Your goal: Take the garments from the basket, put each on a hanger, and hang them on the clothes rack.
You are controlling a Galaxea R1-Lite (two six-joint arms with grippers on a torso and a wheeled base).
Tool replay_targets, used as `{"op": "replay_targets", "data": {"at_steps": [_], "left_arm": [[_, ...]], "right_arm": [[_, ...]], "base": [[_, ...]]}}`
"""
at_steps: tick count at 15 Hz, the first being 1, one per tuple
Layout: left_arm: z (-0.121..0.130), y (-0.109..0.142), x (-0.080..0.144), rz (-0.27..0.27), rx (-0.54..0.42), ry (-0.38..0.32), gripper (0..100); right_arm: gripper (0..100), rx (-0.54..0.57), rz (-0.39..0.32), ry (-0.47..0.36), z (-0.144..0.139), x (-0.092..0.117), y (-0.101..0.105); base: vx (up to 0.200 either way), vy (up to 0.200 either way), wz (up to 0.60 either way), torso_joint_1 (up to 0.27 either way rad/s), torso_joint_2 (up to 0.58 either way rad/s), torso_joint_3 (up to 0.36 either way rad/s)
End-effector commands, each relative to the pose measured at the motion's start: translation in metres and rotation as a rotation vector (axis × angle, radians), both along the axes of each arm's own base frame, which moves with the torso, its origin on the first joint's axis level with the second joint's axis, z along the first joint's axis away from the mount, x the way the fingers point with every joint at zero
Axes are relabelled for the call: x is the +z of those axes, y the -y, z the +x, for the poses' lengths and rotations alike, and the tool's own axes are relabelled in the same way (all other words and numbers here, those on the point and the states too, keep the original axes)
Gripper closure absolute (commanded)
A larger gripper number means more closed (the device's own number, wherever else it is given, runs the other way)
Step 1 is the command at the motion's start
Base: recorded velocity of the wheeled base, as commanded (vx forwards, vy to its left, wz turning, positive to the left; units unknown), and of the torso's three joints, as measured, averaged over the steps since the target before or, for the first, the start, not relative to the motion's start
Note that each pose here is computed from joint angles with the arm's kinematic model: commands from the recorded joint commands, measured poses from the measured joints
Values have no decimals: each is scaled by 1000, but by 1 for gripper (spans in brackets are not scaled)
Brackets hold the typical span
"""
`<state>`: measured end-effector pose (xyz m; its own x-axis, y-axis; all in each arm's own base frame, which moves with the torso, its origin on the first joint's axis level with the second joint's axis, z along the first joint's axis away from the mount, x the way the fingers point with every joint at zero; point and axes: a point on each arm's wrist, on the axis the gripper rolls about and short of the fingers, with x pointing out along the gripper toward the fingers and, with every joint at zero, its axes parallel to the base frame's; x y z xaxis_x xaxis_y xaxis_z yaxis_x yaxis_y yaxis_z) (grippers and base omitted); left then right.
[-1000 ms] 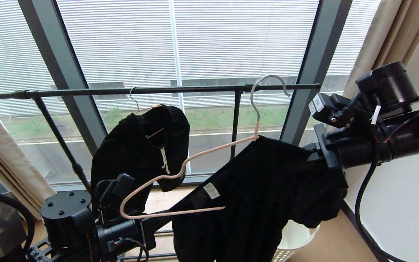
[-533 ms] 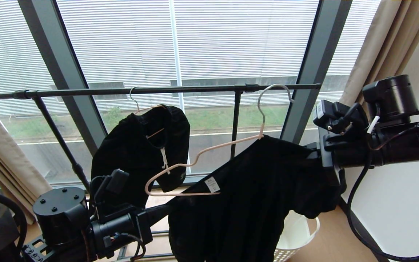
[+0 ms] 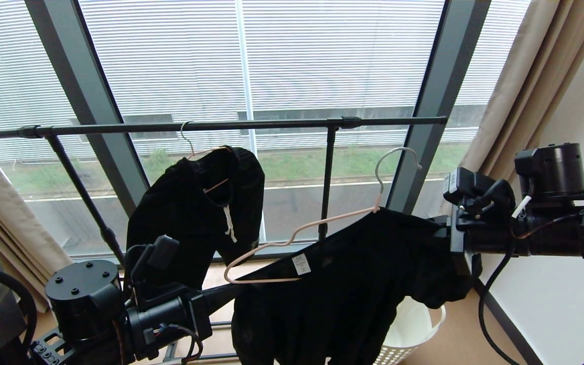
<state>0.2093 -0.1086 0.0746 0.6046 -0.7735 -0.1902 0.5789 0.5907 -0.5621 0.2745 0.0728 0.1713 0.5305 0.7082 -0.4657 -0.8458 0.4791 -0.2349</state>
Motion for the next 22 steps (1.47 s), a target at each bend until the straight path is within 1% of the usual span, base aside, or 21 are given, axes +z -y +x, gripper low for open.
{"op": "replay_targets", "data": {"at_steps": [1, 4, 5, 9, 12, 15, 18, 19, 20, 21, 22], "left_arm": [[1, -1, 0, 1, 6, 2, 100], [2, -3, 0, 15, 10, 20, 100], [2, -3, 0, 15, 10, 20, 100], [5, -6, 1, 12, 28, 30, 100], [4, -8, 5, 6, 33, 44, 100], [3, -8, 8, 2, 33, 53, 100], [2, -9, 7, 55, 17, 112, 100], [2, -9, 9, 56, 16, 128, 100], [2, -9, 16, 47, 16, 165, 100], [4, -8, 23, 58, 17, 182, 100], [2, -9, 31, 84, 15, 182, 100]], "right_arm": [[100, -18, -3, -12, -4, -13, 6], [100, -34, -7, 2, 1, -21, 11], [100, -38, -4, 20, 3, -20, 12], [100, -68, -6, 27, 5, -20, 21], [100, -52, -42, 34, 9, -28, 22], [100, -78, -68, 33, 10, -30, 20], [100, -54, -67, 31, 8, -30, 13], [100, -43, -68, 27, 7, -31, 10], [100, -33, -69, 20, 5, -33, 8], [100, -25, -71, 19, 4, -34, 5], [100, -24, -73, 19, 4, -34, 4]], "base": [[0, 0, 0, 0, 0, 0], [0, 0, 0, 0, 0, 0], [0, 0, 0, 0, 0, 0], [0, 0, 0, 0, 0, 0], [0, 0, 0, 0, 0, 0], [0, 0, 0, 0, 0, 0], [0, 0, 0, 0, 0, 0], [0, 0, 0, 0, 0, 0], [0, 0, 0, 0, 0, 0], [0, 0, 0, 0, 0, 0], [0, 0, 0, 0, 0, 0]]}}
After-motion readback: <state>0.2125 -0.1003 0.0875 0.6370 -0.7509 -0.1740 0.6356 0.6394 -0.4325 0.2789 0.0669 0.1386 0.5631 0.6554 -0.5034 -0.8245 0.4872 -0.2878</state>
